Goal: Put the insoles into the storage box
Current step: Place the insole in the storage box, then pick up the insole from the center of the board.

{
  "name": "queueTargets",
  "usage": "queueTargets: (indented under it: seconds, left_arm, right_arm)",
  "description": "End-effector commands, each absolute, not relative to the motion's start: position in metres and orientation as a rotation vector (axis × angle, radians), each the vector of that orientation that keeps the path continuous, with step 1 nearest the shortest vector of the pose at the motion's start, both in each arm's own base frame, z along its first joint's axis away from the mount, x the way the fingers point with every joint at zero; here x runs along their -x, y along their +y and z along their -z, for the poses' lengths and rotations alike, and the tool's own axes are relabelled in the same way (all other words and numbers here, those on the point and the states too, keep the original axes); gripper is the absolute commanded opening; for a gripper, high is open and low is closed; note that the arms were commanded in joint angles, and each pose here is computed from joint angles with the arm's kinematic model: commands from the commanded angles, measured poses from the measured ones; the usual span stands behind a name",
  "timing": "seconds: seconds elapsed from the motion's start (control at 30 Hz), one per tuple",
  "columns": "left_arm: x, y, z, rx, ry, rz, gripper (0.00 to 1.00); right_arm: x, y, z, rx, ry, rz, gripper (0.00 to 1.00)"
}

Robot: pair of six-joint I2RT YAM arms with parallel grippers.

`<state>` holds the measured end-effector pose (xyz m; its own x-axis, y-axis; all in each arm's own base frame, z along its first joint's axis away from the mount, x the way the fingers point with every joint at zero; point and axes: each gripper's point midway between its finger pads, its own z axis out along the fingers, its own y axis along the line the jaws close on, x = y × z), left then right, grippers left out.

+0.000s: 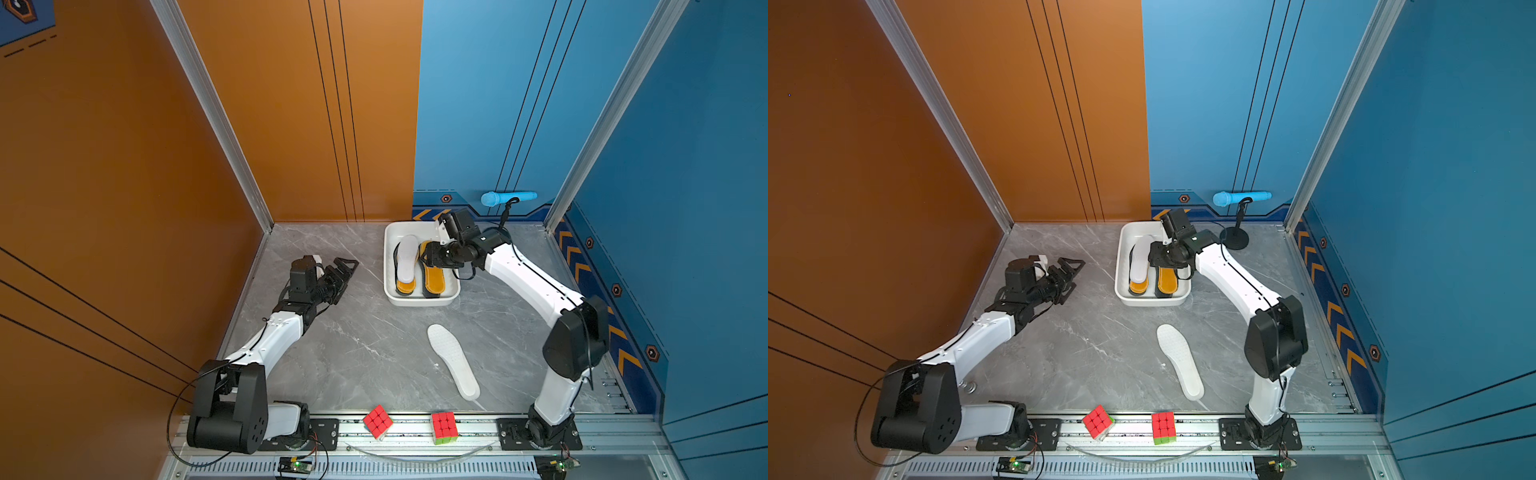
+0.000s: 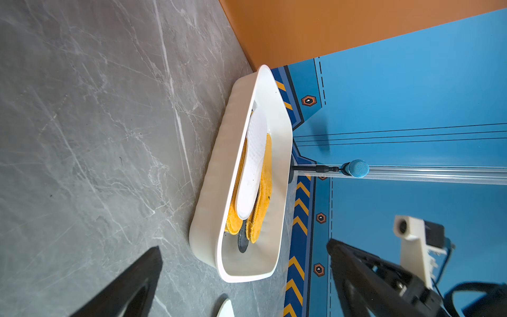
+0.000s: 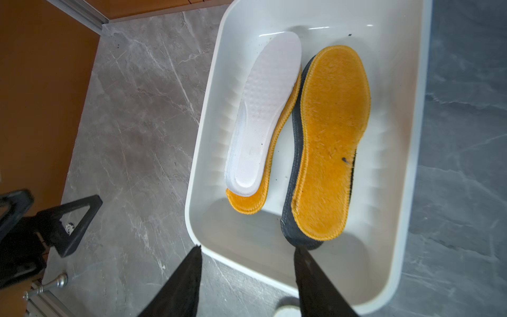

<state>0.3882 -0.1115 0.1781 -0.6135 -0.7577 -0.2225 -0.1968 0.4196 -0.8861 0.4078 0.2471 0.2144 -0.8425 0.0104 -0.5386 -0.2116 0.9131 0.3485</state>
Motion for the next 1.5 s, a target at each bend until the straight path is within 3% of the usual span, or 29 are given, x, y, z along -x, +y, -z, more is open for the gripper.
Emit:
queueTargets:
  seconds: [0.0,0.37,0.8,1.2,1.3,1.47]
  left_arm:
    - [-0.395,-0.113,-0.189,0.783,2.029,1.164,0.98]
    - [-0.394,-0.122,-0.193,0.758,2.033,1.176,0.98]
    - [-0.384,-0.125,-0.197,0.753,2.016,1.175,0.97]
    - [-0.377,-0.131,-0.187,0.76,2.043,1.177,0.98]
    - [-0.377,-0.131,-0.189,0.754,2.039,1.176,0.98]
    - [-0.376,-0.13,-0.187,0.758,2.041,1.173,0.98]
  right_arm:
    - [-0.366,0.205,-0.189,0.2,2.626,-0.346,0.56]
    - [-0.256,0.141,-0.106,0.024,2.806,-0.246,0.56]
    - [-0.213,0.146,-0.053,0.09,2.891,-0.146,0.5]
    - [-0.199,0.164,-0.02,0.215,2.962,-0.057,0.45]
    - [-0.196,0.163,-0.013,0.225,2.971,-0.042,0.4]
    - [-0.189,0.165,0.001,0.209,2.99,-0.089,0.22]
